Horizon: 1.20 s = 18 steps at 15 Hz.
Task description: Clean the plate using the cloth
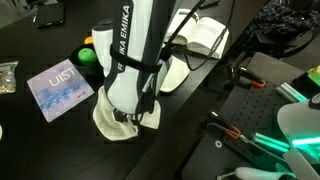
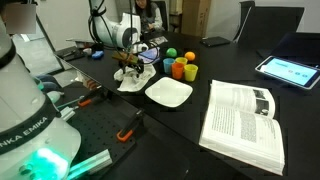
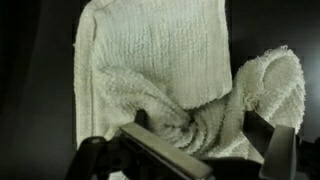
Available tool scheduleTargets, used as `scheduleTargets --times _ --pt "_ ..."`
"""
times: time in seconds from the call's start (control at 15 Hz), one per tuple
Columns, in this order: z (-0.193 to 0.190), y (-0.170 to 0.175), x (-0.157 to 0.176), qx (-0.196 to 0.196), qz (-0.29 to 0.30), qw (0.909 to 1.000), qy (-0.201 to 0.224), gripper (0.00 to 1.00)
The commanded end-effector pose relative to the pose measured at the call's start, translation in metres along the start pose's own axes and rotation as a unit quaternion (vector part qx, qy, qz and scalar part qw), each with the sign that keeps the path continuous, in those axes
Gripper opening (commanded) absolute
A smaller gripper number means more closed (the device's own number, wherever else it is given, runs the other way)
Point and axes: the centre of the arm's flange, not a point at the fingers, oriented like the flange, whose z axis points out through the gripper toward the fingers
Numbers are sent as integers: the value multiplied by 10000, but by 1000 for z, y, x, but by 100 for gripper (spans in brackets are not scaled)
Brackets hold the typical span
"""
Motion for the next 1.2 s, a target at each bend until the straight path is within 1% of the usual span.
scheduleTargets --times 0.0,0.13,0.2,0.27,0.33,0.4,0.6,0.87,0.93,1.0,1.07,1.13 --pt "21 7 9 -41 -276 9996 72 100" --pt "28 9 11 -33 -320 9995 44 100" --pt "30 8 13 -19 -309 9995 36 75" --pt "31 9 14 15 -312 9995 30 74" --pt "30 8 15 1 -315 9995 34 68" --pt "28 7 16 -27 -333 9994 37 58" --pt "16 3 22 -11 -364 9993 23 35" --pt "-7 5 25 -30 -342 9994 -43 7" --pt "-15 7 24 -62 -335 9994 -84 2" --pt "-22 8 24 -73 -322 9994 -111 1" --pt "-33 10 24 -82 -314 9994 -141 5" --pt "-43 11 25 -92 -296 9994 -159 4"
